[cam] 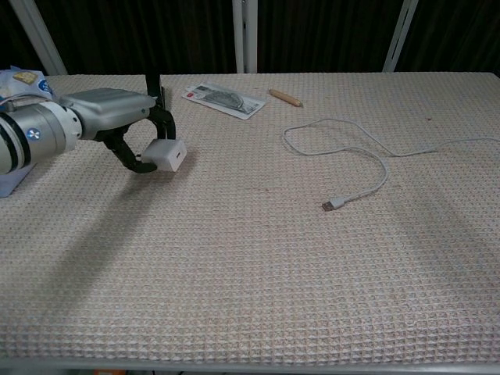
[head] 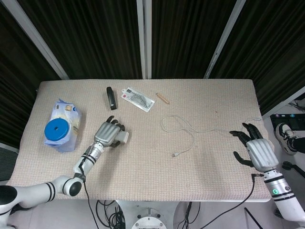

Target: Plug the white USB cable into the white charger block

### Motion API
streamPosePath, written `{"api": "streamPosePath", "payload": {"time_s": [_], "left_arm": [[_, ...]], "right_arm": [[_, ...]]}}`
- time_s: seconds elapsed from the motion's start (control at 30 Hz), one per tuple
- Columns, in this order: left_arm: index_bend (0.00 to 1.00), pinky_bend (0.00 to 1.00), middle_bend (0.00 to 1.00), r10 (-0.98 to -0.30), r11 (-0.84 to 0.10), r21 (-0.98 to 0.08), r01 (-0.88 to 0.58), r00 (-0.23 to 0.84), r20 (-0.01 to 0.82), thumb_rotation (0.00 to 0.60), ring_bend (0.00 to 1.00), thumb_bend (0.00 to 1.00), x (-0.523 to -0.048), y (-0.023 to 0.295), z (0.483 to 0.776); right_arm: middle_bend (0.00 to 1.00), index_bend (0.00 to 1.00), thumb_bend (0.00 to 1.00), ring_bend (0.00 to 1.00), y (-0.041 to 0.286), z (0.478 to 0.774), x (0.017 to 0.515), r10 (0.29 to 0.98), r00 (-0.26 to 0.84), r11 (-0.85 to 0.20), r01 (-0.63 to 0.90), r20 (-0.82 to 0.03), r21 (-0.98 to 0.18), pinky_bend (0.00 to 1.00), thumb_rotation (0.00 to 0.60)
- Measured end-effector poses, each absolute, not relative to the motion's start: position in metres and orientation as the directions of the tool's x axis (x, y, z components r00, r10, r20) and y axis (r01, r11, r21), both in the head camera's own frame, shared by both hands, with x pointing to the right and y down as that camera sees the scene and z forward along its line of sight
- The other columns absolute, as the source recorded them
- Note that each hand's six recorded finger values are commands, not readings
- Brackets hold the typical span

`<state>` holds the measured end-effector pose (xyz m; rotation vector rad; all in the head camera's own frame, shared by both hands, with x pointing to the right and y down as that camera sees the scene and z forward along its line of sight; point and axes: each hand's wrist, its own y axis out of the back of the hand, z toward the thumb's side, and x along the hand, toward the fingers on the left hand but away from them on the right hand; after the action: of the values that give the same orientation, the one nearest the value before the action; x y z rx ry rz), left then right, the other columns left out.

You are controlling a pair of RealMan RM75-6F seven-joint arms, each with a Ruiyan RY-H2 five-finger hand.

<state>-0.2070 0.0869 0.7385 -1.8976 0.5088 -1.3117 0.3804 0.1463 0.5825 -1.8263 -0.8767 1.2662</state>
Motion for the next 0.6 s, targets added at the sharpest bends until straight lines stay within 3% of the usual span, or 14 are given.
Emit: {"api": "streamPosePath", "payload": {"time_s": [0.3,0.43,0.6], "left_arm": [[0.47,0.10,0.43,-0.764,-0.600,-0.800,0.002,0.294,0.574,0.600,0.19,0.37,-0.255,0.097,0.700],[0.47,0.10,0.43,-0.786,-0.579,-0.815,-0.008,0.273,0.555,0.600,0.19,0.37,-0.266,0.103,0.687],[0.47,0.10,0.43,-0.783,-0.582,-0.813,0.002,0.269,0.561,0.600,0.19,0.37,-0.270,0.108,0.685]], "right_arm": [[0.38,0.40,0.29,0.06,0.132,0.643,0.297,0.660,0.482,-0.614,-0.095,-0.576,-0.784,0.00,0.600],[0.41,0.45,0.30,0.09,0.126,0.669,0.257,0.602,0.547,-0.600,-0.171,-0.582,-0.781,0.00,0.600],[0.42,0.49,0.30,0.10,0.125,0.692,0.232,0.579,0.577,-0.539,-0.260,-0.577,-0.801,0.00,0.600]]}}
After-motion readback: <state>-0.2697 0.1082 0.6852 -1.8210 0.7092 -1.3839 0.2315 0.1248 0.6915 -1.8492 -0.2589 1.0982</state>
